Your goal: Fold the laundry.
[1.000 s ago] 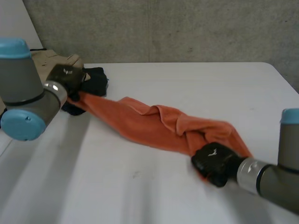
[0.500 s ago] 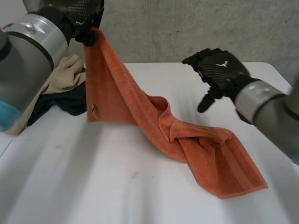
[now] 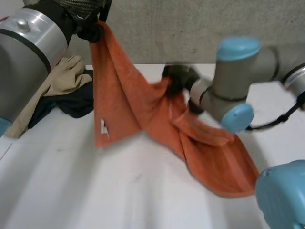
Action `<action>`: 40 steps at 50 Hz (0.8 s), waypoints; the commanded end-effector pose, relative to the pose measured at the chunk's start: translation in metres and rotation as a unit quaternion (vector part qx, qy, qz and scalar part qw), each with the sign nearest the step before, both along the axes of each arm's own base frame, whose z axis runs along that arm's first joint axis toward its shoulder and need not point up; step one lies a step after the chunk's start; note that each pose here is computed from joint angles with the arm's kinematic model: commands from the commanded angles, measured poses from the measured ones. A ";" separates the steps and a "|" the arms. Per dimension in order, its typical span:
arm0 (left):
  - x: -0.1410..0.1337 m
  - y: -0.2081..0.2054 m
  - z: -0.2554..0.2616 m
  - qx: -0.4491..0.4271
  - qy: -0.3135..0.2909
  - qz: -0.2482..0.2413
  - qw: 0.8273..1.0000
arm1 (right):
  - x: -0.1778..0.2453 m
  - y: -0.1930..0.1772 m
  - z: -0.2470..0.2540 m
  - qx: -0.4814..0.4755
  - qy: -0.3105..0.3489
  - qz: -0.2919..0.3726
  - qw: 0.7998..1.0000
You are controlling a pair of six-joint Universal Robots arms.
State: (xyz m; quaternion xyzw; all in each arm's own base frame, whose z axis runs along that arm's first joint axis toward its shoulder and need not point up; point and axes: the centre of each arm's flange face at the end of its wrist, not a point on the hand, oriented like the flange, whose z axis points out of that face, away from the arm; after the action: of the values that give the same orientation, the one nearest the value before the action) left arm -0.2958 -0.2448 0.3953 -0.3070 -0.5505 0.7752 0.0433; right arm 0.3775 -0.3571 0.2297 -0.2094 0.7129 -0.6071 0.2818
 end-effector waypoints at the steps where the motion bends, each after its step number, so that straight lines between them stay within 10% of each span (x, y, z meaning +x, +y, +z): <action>1: 0.009 -0.032 0.018 -0.052 0.019 0.047 0.997 | -0.025 -0.009 0.127 -0.296 0.038 -0.072 0.952; 12: -0.001 -0.053 -0.013 -0.013 0.027 0.066 0.997 | -0.047 0.021 0.141 -0.343 0.069 -0.051 0.935; 30: -0.006 -0.041 -0.249 0.266 -0.152 0.057 0.950 | -0.058 0.054 -0.076 -0.113 0.259 0.066 0.957; 40: 0.007 -0.037 -0.213 0.284 -0.131 0.075 0.947 | -0.055 0.072 -0.054 -0.104 0.236 0.057 0.965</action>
State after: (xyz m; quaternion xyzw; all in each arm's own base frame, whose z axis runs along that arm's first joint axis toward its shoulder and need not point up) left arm -0.2989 -0.2800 0.1505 -0.3700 -0.7631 0.5299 -0.0056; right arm 0.3195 -0.2963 0.1511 -0.4326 0.6831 -0.5791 0.1044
